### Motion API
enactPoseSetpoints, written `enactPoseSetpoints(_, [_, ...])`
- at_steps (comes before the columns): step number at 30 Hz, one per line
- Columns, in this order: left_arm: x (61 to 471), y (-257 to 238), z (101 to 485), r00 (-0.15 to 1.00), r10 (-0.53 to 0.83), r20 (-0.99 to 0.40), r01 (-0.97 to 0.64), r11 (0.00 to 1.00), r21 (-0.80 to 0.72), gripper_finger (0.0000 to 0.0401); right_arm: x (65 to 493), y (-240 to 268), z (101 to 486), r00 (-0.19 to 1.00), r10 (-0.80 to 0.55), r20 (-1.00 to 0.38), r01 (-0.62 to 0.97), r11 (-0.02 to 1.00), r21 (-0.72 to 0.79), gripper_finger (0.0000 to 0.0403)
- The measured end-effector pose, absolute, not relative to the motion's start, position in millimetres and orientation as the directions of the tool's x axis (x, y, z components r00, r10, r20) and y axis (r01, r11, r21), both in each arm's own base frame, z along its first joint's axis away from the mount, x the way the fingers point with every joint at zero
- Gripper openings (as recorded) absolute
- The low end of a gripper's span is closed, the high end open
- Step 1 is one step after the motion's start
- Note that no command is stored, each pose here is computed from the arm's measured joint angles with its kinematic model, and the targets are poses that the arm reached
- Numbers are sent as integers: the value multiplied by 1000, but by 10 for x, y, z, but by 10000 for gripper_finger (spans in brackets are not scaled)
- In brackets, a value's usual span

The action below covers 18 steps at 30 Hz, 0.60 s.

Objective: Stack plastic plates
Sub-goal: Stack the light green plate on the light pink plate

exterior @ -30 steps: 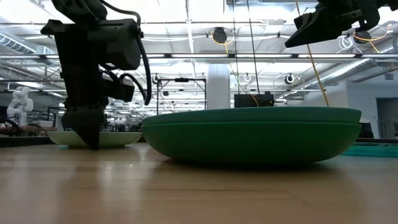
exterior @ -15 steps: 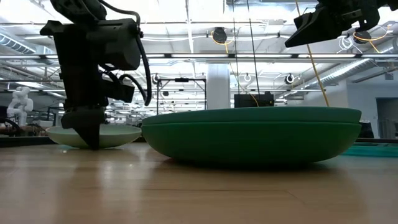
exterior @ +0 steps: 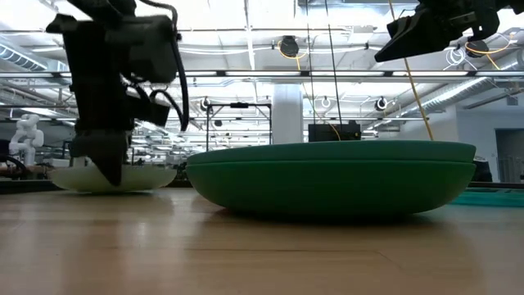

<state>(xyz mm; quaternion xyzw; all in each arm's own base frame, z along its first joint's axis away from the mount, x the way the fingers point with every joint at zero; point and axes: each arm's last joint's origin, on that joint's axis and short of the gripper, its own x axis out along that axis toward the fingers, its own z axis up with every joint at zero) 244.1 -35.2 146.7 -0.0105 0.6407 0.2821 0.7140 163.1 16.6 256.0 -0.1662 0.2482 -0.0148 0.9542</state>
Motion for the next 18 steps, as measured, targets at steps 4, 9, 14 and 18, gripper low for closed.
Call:
enactPoseSetpoints(4, [2480, -405, 1670, 50, 378, -924, -412, 851, 326, 11, 1631, 165, 2560, 876, -111, -468, -54, 944, -325, 0])
enactPoseSetpoints(9, [2640, -470, 2021, 112, 383, -917, -361, 875, 321, 11, 1631, 165, 2560, 876, -112, -468, -55, 943, -327, 0])
enactPoseSetpoints(14, [2889, -511, 2472, 274, 378, -884, -325, 902, 284, 11, 1631, 165, 2560, 876, -112, -468, -55, 943, -328, 0])
enactPoseSetpoints(18, [3078, -553, 2796, 436, 347, -830, -320, 922, 217, 11, 1631, 165, 2560, 876, -113, -468, -54, 943, -329, 0])
